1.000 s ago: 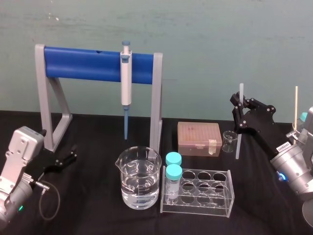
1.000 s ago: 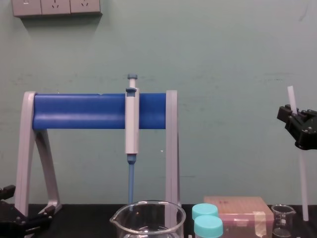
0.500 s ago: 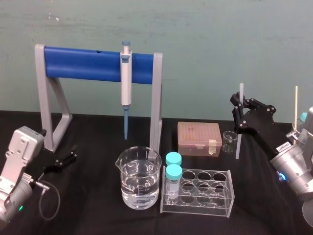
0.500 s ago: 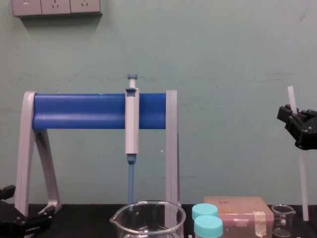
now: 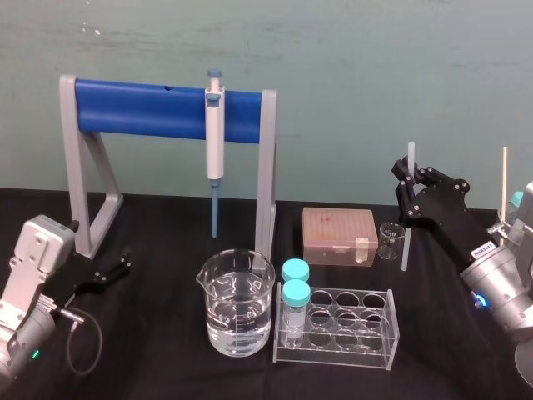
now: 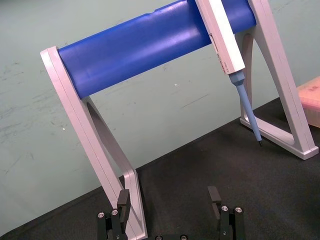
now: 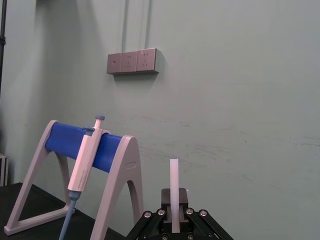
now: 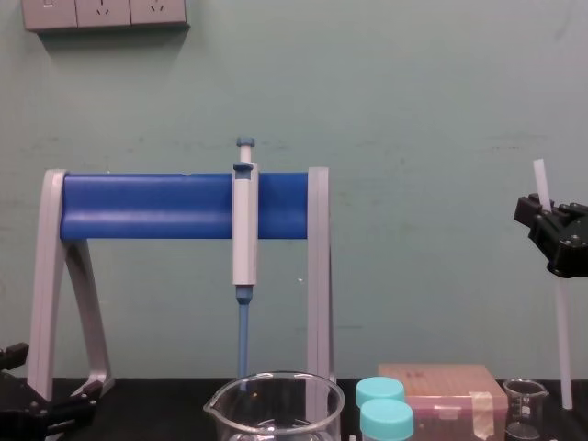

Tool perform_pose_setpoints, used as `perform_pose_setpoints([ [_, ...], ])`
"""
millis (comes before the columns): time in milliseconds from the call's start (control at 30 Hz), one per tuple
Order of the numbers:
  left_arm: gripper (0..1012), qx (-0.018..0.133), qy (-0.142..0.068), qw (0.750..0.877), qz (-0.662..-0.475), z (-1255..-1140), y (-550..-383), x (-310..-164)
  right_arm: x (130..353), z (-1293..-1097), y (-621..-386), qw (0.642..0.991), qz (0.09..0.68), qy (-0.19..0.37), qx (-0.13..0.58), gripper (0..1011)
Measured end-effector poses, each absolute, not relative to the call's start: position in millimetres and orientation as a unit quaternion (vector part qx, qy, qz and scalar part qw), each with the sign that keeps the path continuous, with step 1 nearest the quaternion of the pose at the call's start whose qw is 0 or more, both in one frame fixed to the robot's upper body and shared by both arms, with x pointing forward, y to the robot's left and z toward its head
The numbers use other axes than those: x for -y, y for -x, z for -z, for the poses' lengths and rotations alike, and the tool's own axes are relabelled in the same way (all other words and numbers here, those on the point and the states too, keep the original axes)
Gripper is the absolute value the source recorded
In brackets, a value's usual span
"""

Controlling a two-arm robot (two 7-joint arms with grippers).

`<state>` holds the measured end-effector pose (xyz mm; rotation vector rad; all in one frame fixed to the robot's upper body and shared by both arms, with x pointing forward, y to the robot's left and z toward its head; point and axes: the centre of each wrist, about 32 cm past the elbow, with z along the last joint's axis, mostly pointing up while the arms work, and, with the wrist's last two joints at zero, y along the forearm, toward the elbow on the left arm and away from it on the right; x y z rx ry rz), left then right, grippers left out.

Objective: Pick up the stirring rod with one hand, then place it down.

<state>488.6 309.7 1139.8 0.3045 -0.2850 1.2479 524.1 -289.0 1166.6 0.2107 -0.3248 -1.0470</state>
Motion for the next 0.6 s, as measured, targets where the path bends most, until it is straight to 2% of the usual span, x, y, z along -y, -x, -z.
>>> perform_pose_setpoints([
  [600, 1000, 0.132, -0.141, 0.791, -0.580, -1139.8, -488.6, -309.7, 289.0, -1166.6, -524.1, 0.848, 0.497, -0.100, 0.154, 70],
])
